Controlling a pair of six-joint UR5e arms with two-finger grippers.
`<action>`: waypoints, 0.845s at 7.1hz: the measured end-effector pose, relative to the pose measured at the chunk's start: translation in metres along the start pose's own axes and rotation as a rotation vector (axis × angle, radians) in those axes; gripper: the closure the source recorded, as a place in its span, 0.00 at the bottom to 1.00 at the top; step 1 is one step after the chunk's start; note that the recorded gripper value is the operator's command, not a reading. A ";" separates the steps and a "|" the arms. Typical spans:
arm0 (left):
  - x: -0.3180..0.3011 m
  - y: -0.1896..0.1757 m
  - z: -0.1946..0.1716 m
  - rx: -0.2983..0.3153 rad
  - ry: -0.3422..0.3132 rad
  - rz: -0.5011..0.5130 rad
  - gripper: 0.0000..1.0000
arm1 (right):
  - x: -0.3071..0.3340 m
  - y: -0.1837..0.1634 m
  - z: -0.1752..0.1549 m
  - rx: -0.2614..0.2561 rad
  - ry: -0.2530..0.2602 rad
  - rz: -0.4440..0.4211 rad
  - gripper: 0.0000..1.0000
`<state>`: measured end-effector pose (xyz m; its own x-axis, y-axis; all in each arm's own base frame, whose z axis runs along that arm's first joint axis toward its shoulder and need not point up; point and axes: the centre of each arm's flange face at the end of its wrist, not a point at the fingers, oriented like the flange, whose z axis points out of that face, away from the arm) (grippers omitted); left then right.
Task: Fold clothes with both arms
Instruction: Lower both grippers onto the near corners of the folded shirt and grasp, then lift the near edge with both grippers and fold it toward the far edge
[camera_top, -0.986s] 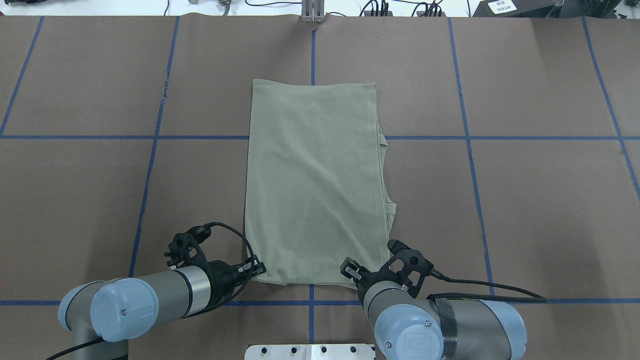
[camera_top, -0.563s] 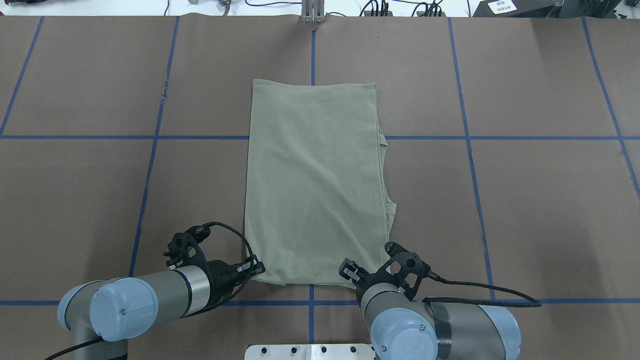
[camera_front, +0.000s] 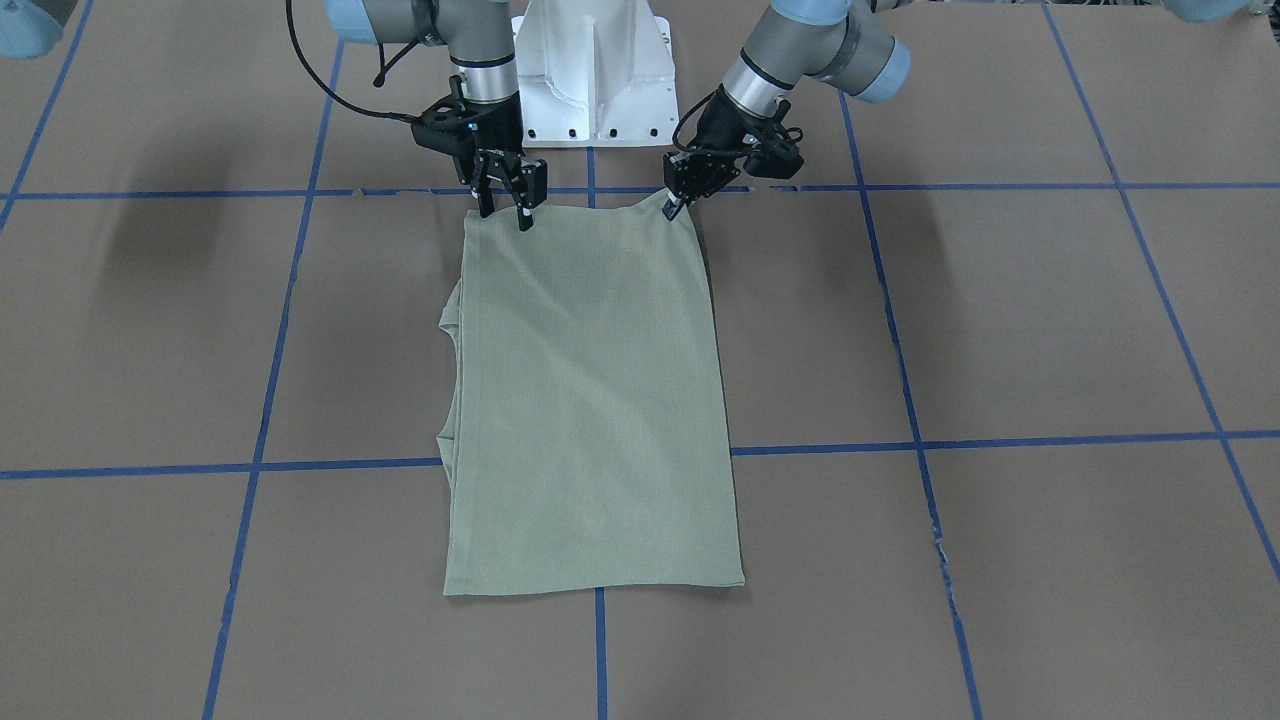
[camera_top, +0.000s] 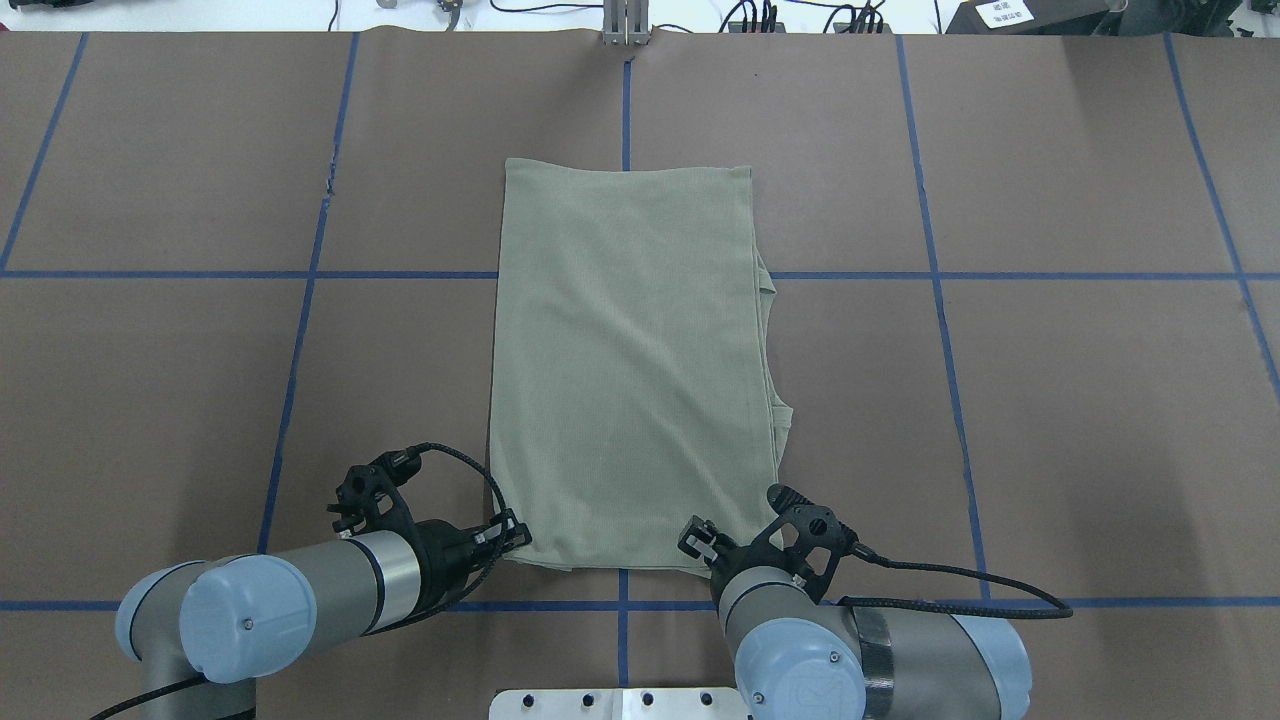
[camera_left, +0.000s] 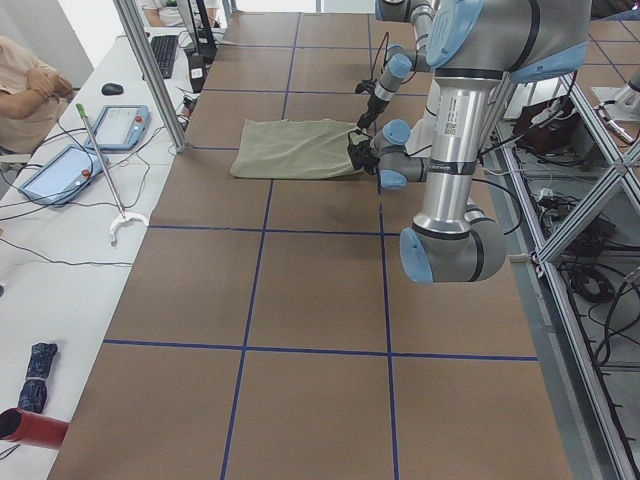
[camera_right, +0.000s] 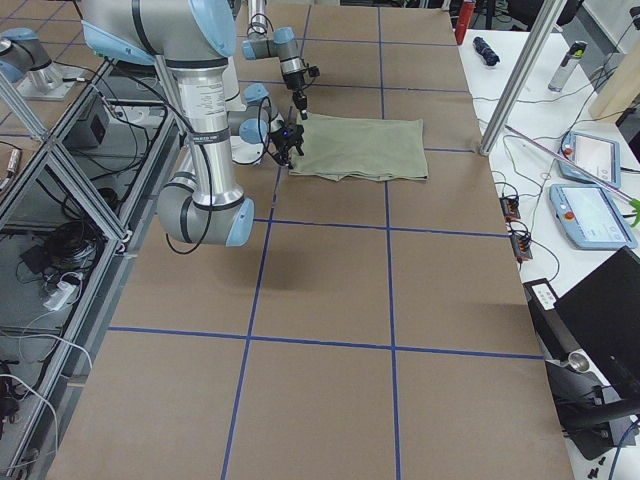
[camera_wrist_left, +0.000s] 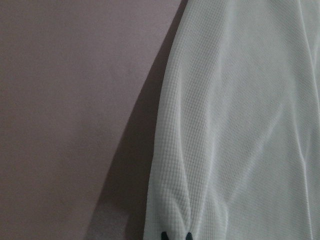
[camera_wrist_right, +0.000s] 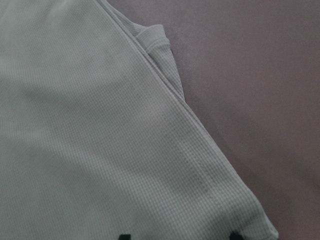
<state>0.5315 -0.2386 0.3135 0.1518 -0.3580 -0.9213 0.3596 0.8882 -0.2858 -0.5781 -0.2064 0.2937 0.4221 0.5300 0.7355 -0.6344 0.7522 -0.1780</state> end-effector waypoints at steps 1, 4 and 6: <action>0.000 0.000 0.000 0.000 0.000 0.000 1.00 | -0.003 0.001 0.001 0.008 -0.007 0.009 0.57; 0.000 0.000 0.000 0.000 0.001 0.000 1.00 | -0.017 0.002 -0.004 0.009 -0.029 0.035 1.00; 0.003 0.001 -0.004 -0.004 0.009 -0.001 1.00 | -0.024 -0.003 -0.013 0.005 -0.047 0.052 1.00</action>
<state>0.5283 -0.2378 0.3088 0.1431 -0.3558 -0.9235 0.3560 0.8892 -0.2874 -0.5772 -0.2160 0.2682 0.3579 0.5495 0.7550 -0.6583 0.7219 -0.2134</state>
